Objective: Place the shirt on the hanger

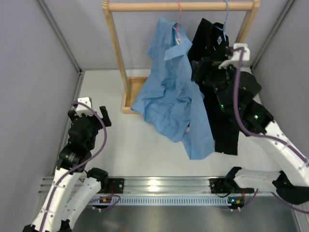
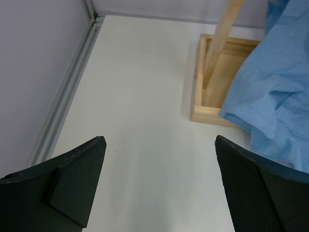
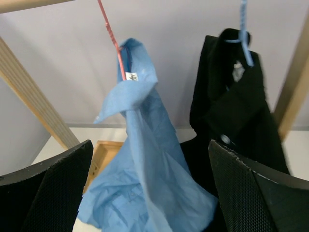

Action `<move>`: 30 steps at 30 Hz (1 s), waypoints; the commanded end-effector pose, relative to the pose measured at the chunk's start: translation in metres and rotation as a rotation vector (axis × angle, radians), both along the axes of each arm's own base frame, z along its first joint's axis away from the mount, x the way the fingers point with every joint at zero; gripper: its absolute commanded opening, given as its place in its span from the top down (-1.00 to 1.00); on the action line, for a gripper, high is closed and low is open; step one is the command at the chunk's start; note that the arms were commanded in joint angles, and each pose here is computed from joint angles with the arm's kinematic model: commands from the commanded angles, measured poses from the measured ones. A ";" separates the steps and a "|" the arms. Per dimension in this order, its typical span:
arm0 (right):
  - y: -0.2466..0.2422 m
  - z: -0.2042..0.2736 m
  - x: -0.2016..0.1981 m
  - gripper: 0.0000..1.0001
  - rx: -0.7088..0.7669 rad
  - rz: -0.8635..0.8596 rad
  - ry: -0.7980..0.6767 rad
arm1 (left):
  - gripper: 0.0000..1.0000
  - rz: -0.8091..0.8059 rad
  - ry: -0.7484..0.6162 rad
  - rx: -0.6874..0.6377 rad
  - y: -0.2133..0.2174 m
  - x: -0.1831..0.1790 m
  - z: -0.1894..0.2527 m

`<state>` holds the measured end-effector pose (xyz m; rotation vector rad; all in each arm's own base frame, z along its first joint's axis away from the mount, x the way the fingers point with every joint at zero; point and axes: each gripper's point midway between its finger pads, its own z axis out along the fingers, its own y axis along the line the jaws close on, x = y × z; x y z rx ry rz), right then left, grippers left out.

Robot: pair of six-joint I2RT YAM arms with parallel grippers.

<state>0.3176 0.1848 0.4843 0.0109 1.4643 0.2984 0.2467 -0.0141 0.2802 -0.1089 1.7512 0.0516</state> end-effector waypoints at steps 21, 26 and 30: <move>-0.182 -0.173 -0.143 -0.99 -0.135 -0.208 0.224 | -0.96 0.138 0.041 -0.179 0.025 -0.020 -0.024; -0.179 -0.182 -0.140 -0.99 -0.125 -0.215 0.243 | -0.96 0.121 0.045 -0.189 0.021 -0.020 -0.026; -0.182 -0.183 -0.140 -0.99 -0.119 -0.237 0.244 | -0.96 0.061 0.046 -0.199 0.010 -0.018 -0.027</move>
